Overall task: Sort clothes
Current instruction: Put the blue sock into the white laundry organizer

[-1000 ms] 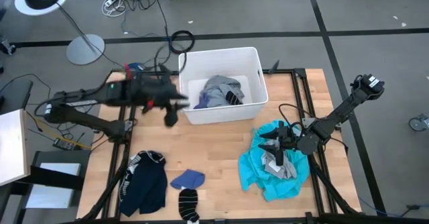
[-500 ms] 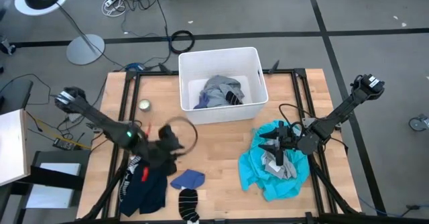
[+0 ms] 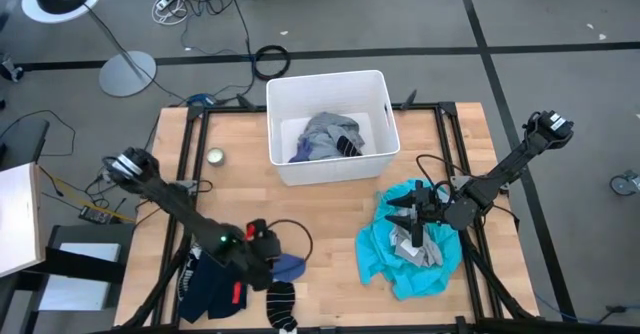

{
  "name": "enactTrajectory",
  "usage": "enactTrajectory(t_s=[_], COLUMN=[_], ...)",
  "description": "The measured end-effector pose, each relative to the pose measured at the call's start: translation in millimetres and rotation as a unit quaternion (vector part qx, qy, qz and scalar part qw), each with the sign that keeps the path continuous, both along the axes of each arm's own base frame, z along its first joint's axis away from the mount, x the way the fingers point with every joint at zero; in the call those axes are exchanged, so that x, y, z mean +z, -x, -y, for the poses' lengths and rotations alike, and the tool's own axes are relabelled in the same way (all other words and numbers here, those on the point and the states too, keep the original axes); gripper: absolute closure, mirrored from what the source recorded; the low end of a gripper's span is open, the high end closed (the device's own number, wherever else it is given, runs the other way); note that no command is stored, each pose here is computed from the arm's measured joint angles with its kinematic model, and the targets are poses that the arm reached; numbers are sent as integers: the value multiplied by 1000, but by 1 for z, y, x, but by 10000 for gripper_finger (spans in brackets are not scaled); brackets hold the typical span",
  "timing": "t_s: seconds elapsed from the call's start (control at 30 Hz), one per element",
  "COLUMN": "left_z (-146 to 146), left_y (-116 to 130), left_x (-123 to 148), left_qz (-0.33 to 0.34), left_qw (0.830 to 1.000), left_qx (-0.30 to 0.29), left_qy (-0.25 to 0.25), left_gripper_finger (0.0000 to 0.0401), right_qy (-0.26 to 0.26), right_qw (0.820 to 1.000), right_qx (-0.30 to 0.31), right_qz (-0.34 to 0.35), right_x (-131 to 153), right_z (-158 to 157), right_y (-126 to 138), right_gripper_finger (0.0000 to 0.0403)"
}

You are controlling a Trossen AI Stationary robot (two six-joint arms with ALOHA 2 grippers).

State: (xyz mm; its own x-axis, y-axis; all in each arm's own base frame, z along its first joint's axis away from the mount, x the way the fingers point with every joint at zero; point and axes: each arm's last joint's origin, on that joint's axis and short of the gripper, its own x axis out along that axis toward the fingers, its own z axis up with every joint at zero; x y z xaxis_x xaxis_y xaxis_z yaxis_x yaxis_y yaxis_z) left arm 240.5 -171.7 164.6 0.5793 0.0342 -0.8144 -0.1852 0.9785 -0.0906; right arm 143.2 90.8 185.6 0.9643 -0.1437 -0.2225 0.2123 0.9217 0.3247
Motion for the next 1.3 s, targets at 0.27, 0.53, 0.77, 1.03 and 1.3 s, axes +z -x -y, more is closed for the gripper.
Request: enactTrajectory(t_s=[0.27,0.53,0.77,1.03,1.3], left_z=[13,4,-22,-76,-151], left_y=[-12,-21,-21,-10,-19], left_x=[-35,-14,75,198,256], left_qz=[-37,-69,-14,146,214], left_qw=[999,997,999,984,950], left_qx=[-31,-36,-47,-43,13], left_qy=[25,10,-19,-94,-228], left_gripper_finger=[287,392,399,400,401], right_qy=[0,-2,2,15,37], right_qw=[1000,1000,1000,1000,999], right_qx=[0,1,2,4,4], right_qz=[0,2,3,-1,-2], right_x=[0,1,1,0,1], right_z=[0,0,0,0,0], right_y=[0,0,0,0,0], right_gripper_finger=[174,174,174,174,174])
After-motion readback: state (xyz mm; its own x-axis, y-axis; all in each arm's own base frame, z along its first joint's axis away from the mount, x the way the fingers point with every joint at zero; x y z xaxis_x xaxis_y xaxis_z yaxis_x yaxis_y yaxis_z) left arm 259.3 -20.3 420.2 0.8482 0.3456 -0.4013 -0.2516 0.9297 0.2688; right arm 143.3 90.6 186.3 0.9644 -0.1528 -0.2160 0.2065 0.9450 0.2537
